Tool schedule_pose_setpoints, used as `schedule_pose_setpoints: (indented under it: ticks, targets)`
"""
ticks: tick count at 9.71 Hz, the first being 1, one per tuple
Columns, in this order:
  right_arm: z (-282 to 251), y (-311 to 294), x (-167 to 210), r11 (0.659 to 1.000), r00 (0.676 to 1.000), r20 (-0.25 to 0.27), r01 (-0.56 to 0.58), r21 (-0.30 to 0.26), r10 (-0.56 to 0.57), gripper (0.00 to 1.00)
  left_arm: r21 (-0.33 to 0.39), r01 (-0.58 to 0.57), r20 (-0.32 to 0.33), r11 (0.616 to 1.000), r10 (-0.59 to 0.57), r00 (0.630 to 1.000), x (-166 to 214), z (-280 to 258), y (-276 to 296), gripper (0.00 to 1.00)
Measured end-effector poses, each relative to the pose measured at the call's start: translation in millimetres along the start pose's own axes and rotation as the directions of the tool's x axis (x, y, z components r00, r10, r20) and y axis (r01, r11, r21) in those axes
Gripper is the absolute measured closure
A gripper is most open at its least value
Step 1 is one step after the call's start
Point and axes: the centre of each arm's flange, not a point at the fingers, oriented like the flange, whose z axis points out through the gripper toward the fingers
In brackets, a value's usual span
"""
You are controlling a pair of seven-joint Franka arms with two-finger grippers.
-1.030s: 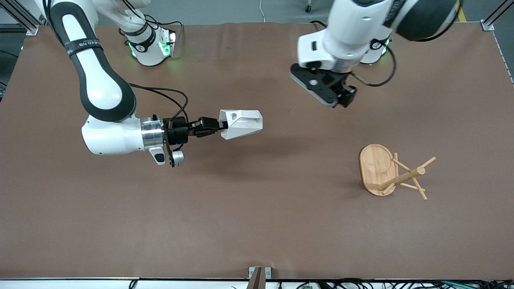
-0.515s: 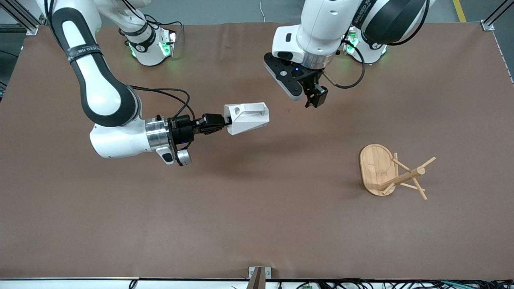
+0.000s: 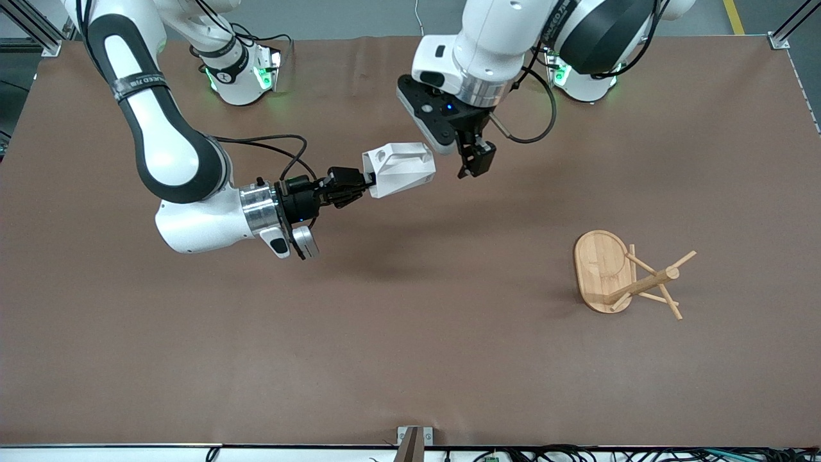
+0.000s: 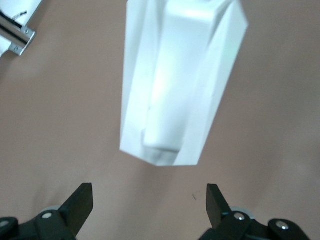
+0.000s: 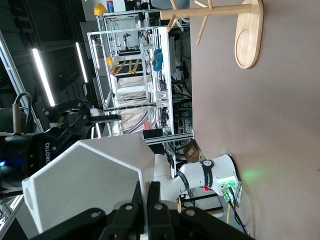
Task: Hang cup on rack
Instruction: 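Grasp the cup body with the left gripper beside the right gripper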
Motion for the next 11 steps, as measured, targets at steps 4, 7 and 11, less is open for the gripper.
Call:
schedule_pose_setpoints:
  ticks: [4,7,11]
  targets:
    - [10,-1,-2,1.000,1.000,0.015,0.005,0.002,-0.005,0.95,-0.012,-0.044,-0.012,0.999,0.044,0.999,8,-3,24,0.00]
    - [21,-3,-5,1.000,0.999,0.034,0.005,0.008,-0.006,0.95,-0.002,-0.081,-0.043,0.997,0.081,0.996,11,-6,23,0.00]
    - [28,-4,-7,1.000,0.999,0.045,0.005,0.014,-0.005,0.95,0.000,-0.103,-0.049,0.995,0.103,0.993,13,-3,22,0.00]
